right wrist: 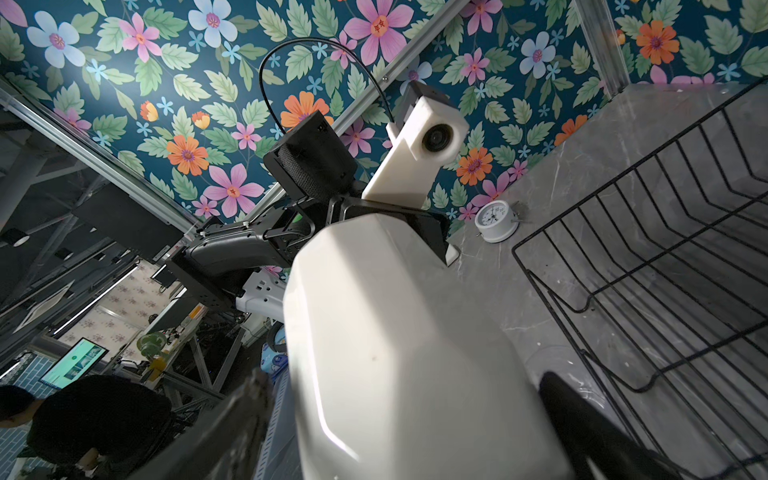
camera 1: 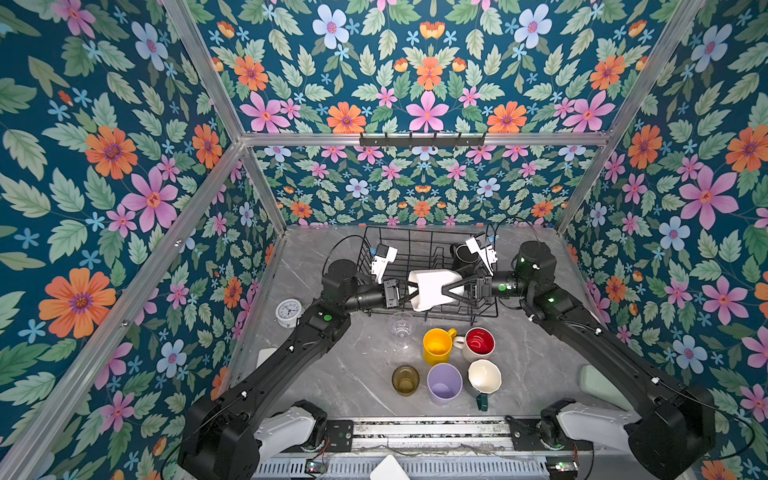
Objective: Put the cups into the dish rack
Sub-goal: 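Hold the white mug over the rack in the left gripper while right gripper grasps it, then open the left gripper and draw it back while the right gripper holds the mug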
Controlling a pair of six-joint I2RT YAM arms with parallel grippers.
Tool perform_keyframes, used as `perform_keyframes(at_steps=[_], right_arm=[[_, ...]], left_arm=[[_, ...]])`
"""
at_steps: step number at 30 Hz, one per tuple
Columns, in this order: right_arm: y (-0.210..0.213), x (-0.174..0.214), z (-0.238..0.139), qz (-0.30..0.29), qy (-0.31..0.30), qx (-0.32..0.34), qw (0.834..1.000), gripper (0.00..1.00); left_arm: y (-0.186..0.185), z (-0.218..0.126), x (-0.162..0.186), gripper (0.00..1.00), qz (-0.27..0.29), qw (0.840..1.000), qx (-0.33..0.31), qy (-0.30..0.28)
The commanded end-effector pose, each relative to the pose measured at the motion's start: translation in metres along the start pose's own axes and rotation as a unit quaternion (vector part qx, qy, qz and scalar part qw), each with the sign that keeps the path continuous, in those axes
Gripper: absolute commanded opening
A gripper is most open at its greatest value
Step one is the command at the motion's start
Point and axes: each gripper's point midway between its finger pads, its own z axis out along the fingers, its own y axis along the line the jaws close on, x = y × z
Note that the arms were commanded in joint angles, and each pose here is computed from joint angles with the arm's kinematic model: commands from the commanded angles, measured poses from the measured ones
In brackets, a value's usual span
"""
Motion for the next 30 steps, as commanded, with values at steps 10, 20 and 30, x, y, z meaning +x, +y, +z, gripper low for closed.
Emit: perform_keyframes(at_steps=[10,20,30], right_arm=[[0.011,0.0,0.018,-0.024,0.01,-0.026,0.999,0.98],[0.011,0.002,0.023,-0.021,0.019,-0.035,0.999,0.76],[0.012,0.002,0.022,-0.025,0.021,-0.035,0.999,0.42]], left_arm=[[-0.02,-0.002,-0.009,0.0,0.033,0.999,0.033,-0.014],[-0.019,-0.001,-0.009,0.0,0.031,0.999,0.033,-0.013],[-0.019,0.0,-0.009,0.0,0.029,0.999,0.035,-0.009]])
